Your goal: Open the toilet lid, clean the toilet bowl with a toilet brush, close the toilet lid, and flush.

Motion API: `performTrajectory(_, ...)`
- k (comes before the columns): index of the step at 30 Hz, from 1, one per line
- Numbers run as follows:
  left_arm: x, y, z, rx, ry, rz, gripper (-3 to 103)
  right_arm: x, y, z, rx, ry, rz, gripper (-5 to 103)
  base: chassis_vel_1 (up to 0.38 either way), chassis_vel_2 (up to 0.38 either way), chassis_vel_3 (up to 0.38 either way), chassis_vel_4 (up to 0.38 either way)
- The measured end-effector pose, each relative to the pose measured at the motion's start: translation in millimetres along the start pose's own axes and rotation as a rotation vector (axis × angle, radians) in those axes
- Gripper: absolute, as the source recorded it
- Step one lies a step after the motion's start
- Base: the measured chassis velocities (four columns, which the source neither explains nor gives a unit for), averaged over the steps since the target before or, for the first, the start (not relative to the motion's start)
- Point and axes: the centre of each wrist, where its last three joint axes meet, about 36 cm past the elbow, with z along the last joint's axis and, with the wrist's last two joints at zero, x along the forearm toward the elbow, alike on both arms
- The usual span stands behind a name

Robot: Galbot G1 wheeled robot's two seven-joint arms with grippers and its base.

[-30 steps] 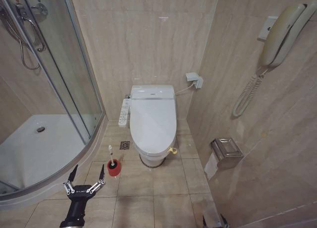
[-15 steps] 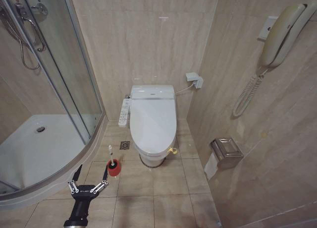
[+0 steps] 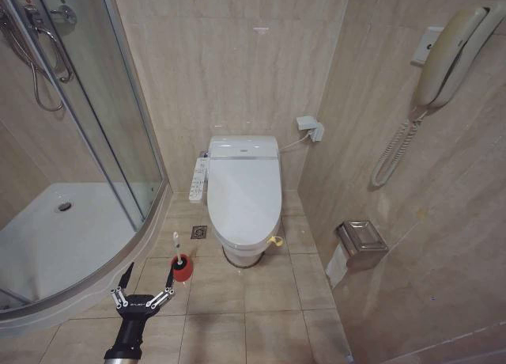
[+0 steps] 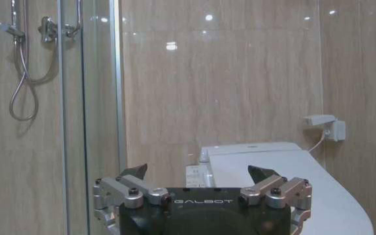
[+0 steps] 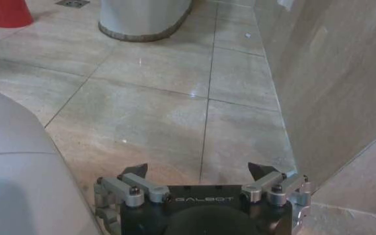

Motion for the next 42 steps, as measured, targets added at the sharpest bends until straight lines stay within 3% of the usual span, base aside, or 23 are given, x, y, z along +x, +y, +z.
performTrajectory(12, -1, 4.2, 3, -0.003, 0.003, 0.011, 100, -1, -1, -2, 0.001, -0.004, 0.0, 100, 0.0, 0.0, 0.0, 0.0)
performTrajectory(16, -2, 6.2, 3, -0.006, 0.003, 0.016, 100, -3, -3, -11, -0.012, -0.051, -0.008, 100, 0.0, 0.0, 0.0, 0.0)
performTrajectory(25, -3, 7.8, 5, -0.008, 0.004, 0.029, 100, -13, -16, -51, -0.074, -0.241, 0.009, 100, 0.0, 0.0, 0.0, 0.0)
performTrajectory(30, -3, 8.2, 6, -0.008, 0.004, 0.033, 100, -14, -16, -62, -0.09, -0.285, 0.0, 100, 0.0, 0.0, 0.0, 0.0)
performTrajectory(42, -4, 6.7, 3, -0.001, -0.002, 0.037, 100, -20, -19, -129, -0.201, -0.546, -0.039, 100, 0.0, 0.0, 0.0, 0.0)
